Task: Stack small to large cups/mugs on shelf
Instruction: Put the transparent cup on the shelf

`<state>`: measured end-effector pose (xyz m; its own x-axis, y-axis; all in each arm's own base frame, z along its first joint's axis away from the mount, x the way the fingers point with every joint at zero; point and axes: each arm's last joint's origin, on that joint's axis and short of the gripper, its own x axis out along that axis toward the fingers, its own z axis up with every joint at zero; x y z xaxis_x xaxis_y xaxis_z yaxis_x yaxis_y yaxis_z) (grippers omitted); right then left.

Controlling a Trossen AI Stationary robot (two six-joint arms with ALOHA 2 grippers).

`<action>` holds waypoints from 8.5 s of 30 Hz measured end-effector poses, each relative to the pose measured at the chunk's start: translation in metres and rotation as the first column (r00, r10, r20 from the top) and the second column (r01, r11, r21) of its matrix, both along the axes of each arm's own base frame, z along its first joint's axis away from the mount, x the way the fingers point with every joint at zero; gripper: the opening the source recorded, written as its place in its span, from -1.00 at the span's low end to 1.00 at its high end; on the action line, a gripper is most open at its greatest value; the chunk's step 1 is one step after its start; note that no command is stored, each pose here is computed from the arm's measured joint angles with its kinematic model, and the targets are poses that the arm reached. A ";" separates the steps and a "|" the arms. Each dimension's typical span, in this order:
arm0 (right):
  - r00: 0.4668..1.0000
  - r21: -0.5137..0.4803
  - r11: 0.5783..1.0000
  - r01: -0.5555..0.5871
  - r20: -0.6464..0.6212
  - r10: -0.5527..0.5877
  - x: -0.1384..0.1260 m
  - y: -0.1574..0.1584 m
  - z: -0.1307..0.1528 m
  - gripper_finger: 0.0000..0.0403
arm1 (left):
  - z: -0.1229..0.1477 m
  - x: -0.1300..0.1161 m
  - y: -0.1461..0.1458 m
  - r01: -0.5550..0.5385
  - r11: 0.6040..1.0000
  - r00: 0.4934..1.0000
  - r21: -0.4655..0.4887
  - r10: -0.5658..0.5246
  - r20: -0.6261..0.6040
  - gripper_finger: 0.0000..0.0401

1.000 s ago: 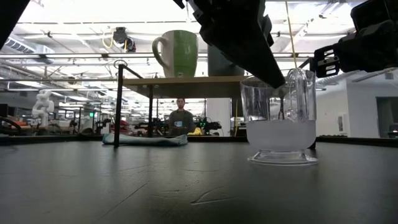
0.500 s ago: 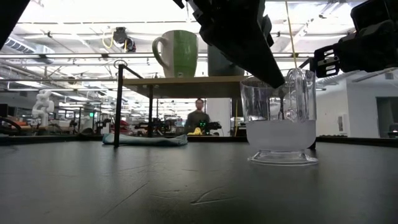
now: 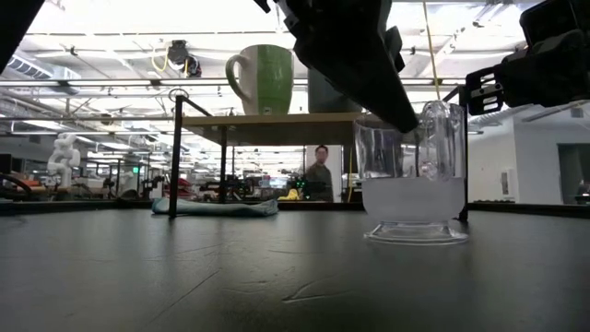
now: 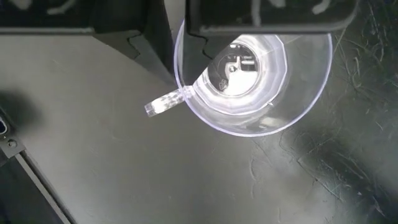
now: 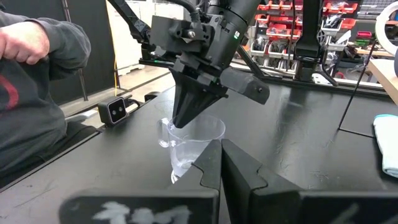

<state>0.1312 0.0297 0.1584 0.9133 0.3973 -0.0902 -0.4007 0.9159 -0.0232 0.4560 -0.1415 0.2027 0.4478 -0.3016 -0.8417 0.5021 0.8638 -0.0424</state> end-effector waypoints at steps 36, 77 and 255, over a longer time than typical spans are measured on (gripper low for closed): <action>1.000 0.000 1.000 0.000 0.000 0.000 0.000 0.000 0.000 -1.00 | 0.000 0.000 -0.001 0.024 1.000 1.000 -0.008 -0.024 0.003 -0.44; 1.000 0.003 1.000 0.000 -0.010 0.000 0.000 0.000 -0.001 -1.00 | 0.094 -0.059 0.019 -0.060 0.972 0.998 0.226 0.055 0.028 -0.99; 0.993 -0.004 0.994 -0.108 -0.041 0.108 0.127 0.045 0.070 -1.00 | -0.050 -0.338 0.126 -0.137 0.985 0.627 -0.103 0.167 0.761 -0.99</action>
